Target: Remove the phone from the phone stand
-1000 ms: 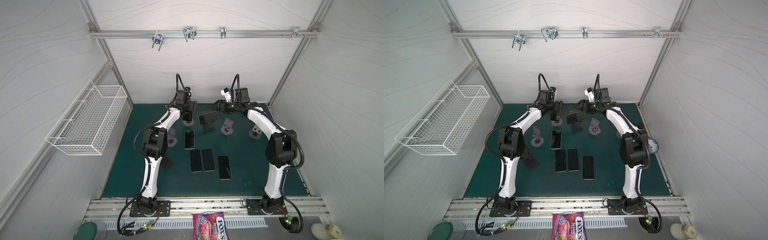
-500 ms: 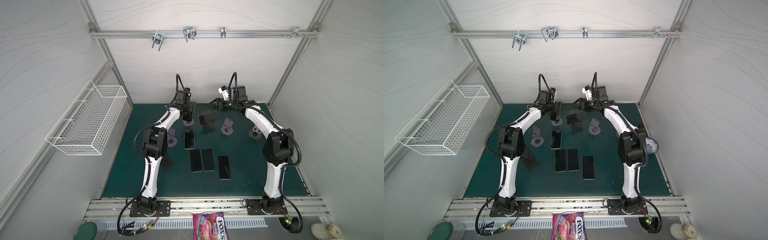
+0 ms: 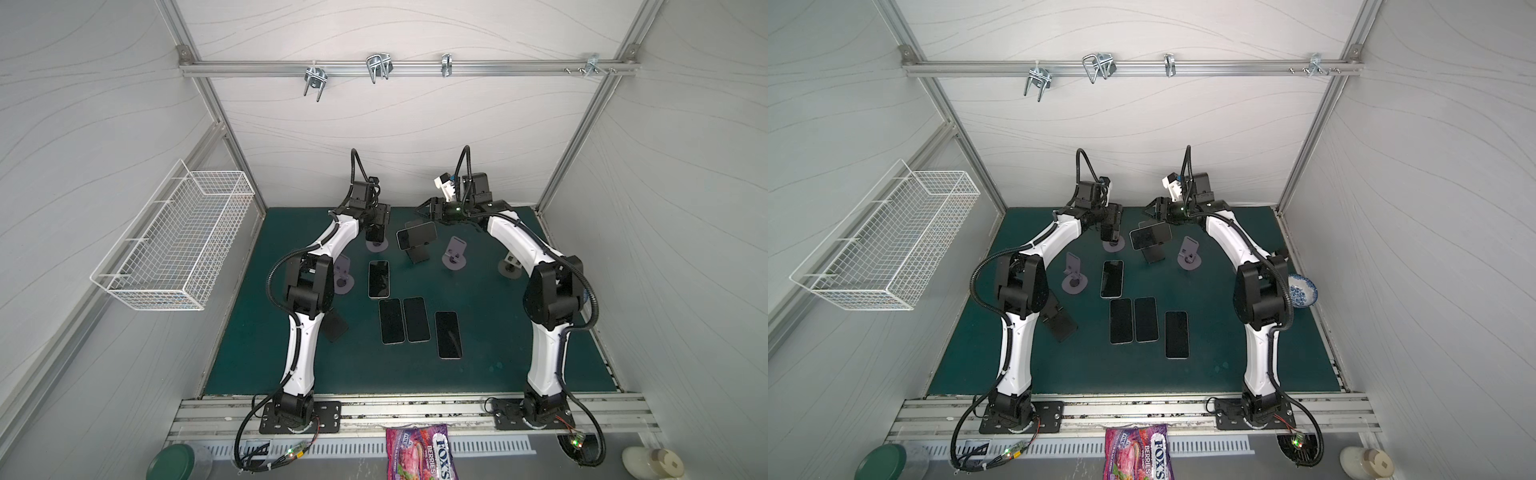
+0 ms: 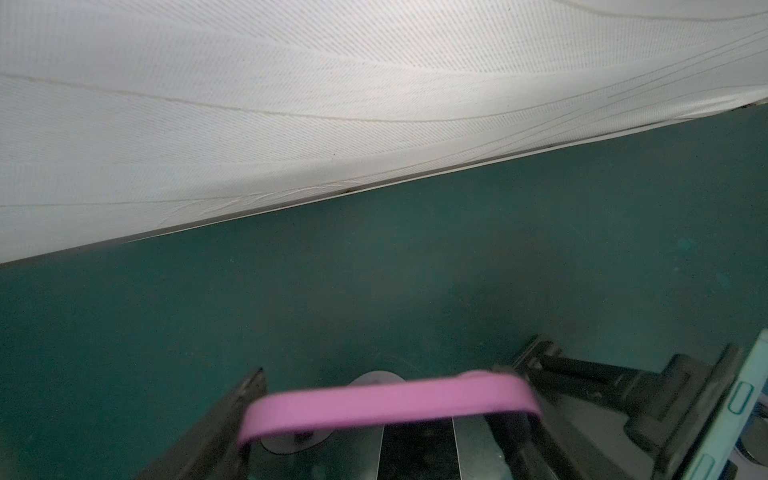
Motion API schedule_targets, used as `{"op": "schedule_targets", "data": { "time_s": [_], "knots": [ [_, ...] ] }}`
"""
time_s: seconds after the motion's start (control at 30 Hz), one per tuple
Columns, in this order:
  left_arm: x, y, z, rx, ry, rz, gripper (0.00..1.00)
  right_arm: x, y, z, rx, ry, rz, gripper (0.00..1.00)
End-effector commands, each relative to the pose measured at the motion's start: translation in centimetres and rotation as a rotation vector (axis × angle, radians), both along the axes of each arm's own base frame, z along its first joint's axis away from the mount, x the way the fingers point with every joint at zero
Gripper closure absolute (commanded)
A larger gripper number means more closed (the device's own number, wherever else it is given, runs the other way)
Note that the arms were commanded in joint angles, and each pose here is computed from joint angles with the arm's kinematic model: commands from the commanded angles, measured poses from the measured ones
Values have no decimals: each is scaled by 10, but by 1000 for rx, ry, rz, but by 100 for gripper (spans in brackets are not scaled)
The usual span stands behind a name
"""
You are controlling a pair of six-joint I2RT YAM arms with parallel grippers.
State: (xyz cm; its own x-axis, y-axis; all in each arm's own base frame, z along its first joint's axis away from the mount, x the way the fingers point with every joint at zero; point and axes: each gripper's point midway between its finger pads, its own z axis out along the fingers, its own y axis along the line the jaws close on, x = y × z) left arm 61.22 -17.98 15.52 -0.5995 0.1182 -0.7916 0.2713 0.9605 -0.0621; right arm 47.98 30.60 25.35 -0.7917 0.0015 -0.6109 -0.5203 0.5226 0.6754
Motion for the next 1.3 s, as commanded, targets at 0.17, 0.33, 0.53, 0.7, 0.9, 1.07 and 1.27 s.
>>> {"op": "schedule_targets", "data": {
  "time_s": [0.17, 0.33, 0.53, 0.7, 0.9, 1.07, 1.27],
  "knots": [
    [9, -2, 15, -3, -44, -10, 13, -2, 5, 0, 3, 5, 18, 29],
    [8, -3, 16, -11, -40, -16, 16, -2, 6, -2, 5, 11, 22, 29],
    [7, -7, 17, -22, -35, -32, 22, -3, 8, -4, 22, 29, 34, 29],
    [8, -6, 18, -20, -38, -28, 23, -4, 8, -4, 23, 33, 34, 29],
    [8, -6, 19, -20, -39, -27, 24, -4, 8, -5, 24, 35, 34, 29],
    [9, -5, 18, -12, -38, -23, 27, -3, 8, -5, 24, 34, 33, 28],
    [9, -6, 18, -17, -33, -31, 32, -1, 8, -8, 20, 37, 31, 28]
  ]
}}
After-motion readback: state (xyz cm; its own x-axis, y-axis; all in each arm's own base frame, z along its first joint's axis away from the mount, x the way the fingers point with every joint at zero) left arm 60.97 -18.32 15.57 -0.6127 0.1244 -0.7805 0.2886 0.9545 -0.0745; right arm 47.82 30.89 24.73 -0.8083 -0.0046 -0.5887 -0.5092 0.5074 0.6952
